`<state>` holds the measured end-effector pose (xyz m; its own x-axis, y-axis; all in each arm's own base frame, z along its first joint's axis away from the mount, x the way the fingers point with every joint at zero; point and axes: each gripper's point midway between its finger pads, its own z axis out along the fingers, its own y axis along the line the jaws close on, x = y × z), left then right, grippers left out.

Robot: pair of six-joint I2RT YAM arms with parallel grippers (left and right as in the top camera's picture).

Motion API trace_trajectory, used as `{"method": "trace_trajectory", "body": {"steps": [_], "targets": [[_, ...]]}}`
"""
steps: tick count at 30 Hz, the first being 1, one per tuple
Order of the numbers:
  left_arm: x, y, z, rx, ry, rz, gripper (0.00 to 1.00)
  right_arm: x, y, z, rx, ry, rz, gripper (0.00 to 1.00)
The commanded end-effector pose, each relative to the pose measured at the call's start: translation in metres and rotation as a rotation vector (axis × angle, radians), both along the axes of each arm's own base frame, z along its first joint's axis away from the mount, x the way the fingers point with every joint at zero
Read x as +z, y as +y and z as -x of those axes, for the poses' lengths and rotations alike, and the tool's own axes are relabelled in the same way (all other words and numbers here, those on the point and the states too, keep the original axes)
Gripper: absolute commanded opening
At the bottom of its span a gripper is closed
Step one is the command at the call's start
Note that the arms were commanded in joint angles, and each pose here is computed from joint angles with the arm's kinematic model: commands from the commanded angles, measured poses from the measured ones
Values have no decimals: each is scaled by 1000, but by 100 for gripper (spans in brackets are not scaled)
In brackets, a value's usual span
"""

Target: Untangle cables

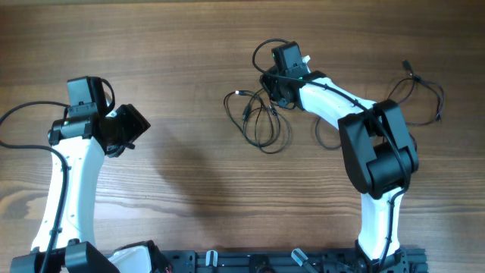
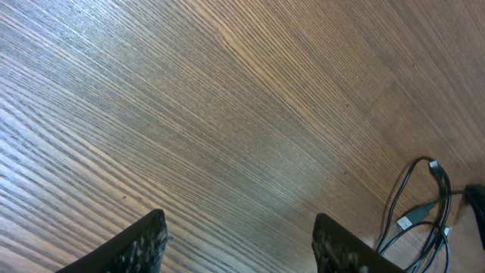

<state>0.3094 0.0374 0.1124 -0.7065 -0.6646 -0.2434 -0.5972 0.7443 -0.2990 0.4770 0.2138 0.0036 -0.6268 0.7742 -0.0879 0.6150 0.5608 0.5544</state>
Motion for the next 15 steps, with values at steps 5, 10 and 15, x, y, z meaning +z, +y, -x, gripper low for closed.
{"method": "trace_trajectory", "body": {"steps": [5,10,15], "targets": [[3,-1,1,9,-9,10,63,20,-2,-5,262,-119,110,4],[3,-1,1,9,-9,10,63,169,-99,-28,258,-421,269,4],[3,-1,1,9,-9,10,63,252,-265,11,13,-459,462,4]]}}
